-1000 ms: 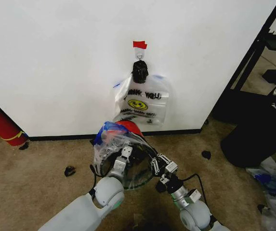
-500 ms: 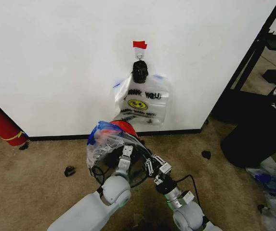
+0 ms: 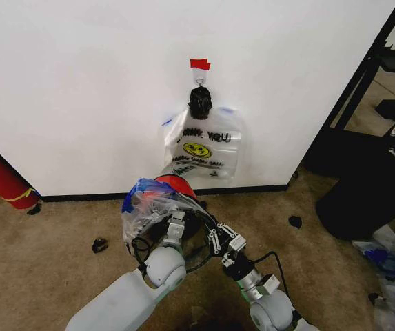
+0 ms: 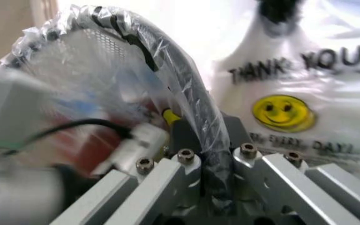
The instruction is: Pick up the garbage bag from the wall and place it over the trash bin.
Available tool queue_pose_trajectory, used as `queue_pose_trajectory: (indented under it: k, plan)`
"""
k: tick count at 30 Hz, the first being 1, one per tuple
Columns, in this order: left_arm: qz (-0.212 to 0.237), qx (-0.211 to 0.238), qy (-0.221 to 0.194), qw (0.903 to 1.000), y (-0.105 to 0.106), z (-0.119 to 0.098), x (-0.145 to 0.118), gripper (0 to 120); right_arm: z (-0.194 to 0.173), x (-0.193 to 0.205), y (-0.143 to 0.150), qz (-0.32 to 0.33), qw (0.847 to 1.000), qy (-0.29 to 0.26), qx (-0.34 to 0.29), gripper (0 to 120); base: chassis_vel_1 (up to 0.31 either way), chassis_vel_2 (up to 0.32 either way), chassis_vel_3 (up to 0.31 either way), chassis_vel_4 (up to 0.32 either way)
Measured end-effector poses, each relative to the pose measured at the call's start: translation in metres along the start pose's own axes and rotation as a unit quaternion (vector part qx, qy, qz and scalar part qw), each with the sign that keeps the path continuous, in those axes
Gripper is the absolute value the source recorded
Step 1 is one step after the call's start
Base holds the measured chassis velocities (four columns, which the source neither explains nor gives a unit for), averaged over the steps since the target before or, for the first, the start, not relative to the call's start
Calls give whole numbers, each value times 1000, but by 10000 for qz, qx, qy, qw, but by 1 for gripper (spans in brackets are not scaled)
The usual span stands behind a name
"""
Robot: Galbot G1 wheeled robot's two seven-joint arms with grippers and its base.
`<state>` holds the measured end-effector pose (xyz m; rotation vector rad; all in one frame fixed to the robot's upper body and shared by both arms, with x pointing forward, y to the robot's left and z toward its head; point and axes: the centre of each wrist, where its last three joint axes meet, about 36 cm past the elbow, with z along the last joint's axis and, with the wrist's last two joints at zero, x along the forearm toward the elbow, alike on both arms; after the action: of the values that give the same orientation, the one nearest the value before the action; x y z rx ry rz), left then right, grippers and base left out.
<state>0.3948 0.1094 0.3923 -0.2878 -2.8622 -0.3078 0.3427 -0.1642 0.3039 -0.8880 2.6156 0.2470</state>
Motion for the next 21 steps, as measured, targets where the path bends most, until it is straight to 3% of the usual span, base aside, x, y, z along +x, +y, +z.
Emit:
queue_pose_trajectory:
  k: [4,9,15,20,21]
  plan:
    - [740,109,-183,9970,5,-7,43,0,11,-6,-19,549,9968,138,-556,0,0,0,0,0]
    - [985,188,-226,9947,6,-17,74,0,14,-8,-28,767,9913,229,-1040,0,0,0,0,0]
    - [1089,75,-427,9931,25,-27,113,0,8,-2,-39,829,9784,558,-1807,0,0,0,0,0]
    - [1416,-37,-989,9850,54,-41,146,22,5,2,-58,1014,9701,726,-2082,0,0,0,0,0]
    - [1437,-36,-1025,9843,55,-42,147,22,5,2,-59,1016,9701,727,-2082,0,0,0,0,0]
